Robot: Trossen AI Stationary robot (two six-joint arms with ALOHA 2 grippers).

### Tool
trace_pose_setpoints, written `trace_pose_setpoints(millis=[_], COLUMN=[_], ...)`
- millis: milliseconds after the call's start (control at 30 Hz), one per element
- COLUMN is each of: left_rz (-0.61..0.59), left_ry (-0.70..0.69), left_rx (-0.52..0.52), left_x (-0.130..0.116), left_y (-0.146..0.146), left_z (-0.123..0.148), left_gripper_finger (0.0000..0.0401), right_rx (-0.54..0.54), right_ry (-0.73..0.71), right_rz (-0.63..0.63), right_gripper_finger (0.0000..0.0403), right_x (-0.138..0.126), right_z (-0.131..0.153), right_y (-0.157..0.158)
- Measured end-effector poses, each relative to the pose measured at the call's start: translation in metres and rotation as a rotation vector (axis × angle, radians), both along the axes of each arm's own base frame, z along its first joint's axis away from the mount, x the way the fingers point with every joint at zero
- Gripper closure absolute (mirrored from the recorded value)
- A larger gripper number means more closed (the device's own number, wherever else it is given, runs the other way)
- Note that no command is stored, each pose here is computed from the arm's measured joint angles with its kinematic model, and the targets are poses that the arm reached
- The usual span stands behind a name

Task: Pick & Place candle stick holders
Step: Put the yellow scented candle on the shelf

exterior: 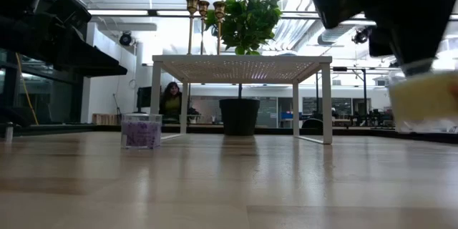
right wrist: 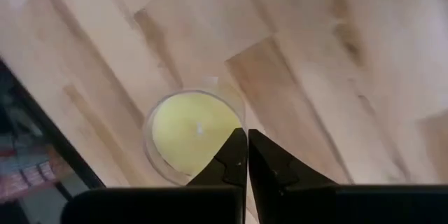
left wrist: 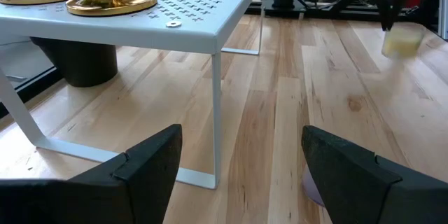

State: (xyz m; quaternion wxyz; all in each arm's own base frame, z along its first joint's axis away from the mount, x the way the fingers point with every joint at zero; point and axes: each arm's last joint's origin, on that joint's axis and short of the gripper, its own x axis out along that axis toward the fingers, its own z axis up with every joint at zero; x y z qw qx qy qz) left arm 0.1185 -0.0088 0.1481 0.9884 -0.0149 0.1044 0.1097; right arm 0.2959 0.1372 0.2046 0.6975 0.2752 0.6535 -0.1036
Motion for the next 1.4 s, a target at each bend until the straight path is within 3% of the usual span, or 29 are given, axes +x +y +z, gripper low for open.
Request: trace_pose_setpoints(millis=[267, 767, 1400], left_rz=[0.0, 0.0, 0.0], left_ry=[0.0, 0.0, 0.0], left_rx=[0.0, 0.0, 0.0], left_x=[0.0, 0.0, 0.0], left_y=[0.0, 0.0, 0.0], left_z=[0.0, 0.0, 0.0], left_gripper_finger=[0.011, 0.011, 0.011], right_rx=[-0.106, -0.225, -0.259], right_ry=[0.037, -0.061, -0.03], right_rz=[-0.087, -0.177, -0.263], right_gripper_finger=[0.0403, 0.0402, 0.0402], right_x=[0.01, 0.022, 0.019], right_z=[0.047, 0.137, 0.149], right_y=[-0.021, -0.081, -0.174])
